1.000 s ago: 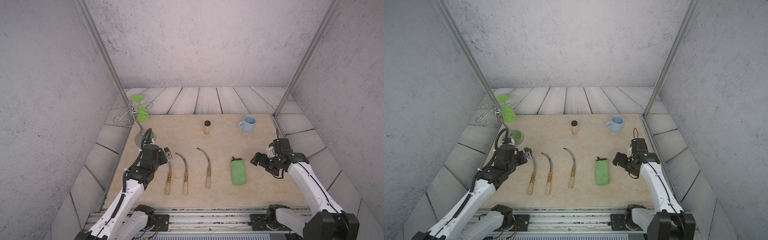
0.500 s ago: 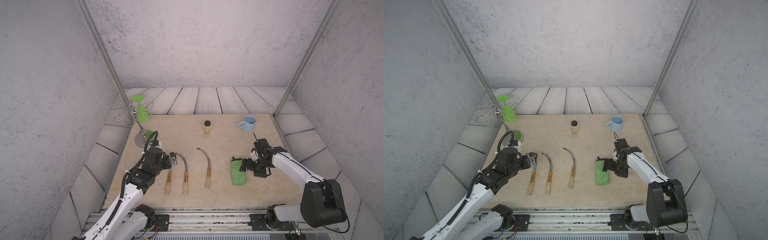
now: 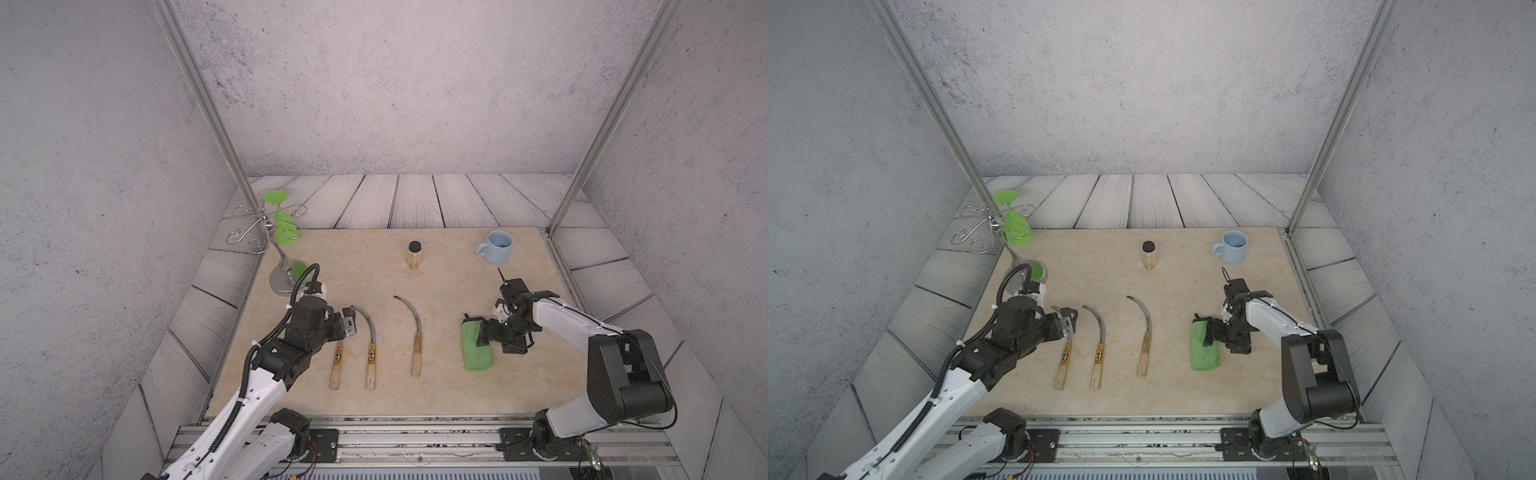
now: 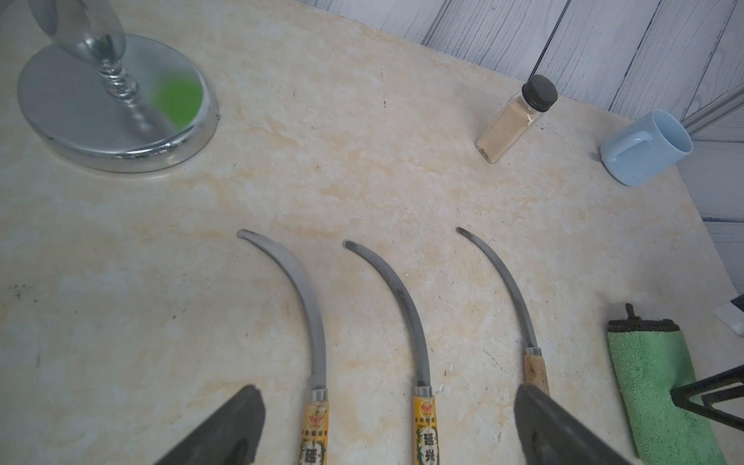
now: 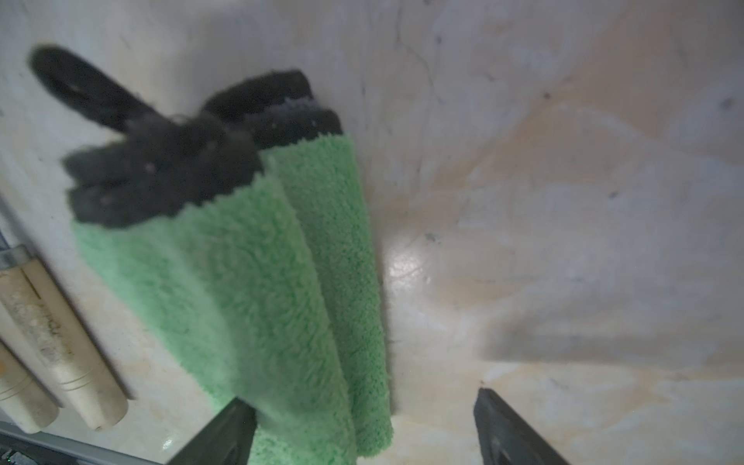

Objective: Wipe small sickles with rags
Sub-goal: Pick up the rag from the center of the board.

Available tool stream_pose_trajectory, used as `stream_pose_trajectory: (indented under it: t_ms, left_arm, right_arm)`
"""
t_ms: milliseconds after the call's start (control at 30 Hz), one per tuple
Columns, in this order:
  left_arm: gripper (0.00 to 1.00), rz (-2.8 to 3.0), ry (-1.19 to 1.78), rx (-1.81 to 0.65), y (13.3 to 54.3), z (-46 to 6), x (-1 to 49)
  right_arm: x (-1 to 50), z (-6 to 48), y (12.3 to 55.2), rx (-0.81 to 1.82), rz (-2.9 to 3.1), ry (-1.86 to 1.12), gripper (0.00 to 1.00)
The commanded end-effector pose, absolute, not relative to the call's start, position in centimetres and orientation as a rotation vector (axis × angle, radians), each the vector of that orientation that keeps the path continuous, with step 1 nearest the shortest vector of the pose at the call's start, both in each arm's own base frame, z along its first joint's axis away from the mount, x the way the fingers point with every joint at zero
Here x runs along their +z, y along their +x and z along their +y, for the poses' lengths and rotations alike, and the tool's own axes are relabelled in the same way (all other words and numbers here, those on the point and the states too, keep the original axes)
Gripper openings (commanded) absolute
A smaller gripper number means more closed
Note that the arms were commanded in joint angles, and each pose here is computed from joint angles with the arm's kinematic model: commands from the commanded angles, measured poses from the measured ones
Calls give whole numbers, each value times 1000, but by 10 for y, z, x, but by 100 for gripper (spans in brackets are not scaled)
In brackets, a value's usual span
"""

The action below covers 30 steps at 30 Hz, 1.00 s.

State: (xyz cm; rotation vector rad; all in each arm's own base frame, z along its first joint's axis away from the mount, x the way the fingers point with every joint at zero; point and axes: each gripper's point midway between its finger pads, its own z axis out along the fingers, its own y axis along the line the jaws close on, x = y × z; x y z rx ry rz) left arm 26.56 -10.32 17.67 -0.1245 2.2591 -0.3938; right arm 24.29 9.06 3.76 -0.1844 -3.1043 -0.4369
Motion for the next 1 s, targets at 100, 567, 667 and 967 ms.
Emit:
stream_pose_trajectory:
  t_ms: [100, 567, 667, 967]
  left_arm:
    - [100, 2286, -156, -378, 263, -101, 173]
    - [100, 2305, -166, -407, 264, -107, 174]
    - [100, 2311, -169, -403, 263, -106, 173]
    - [100, 2388, -145, -475, 251, -118, 160]
  right_arm:
    - [37, 103, 255, -514, -3100, -107, 84]
    - [18, 116, 248, -545, -3028, -66, 74]
    - [12, 118, 246, -559, -3004, -74, 62]
    - [23, 121, 253, -592, -3043, -83, 15]
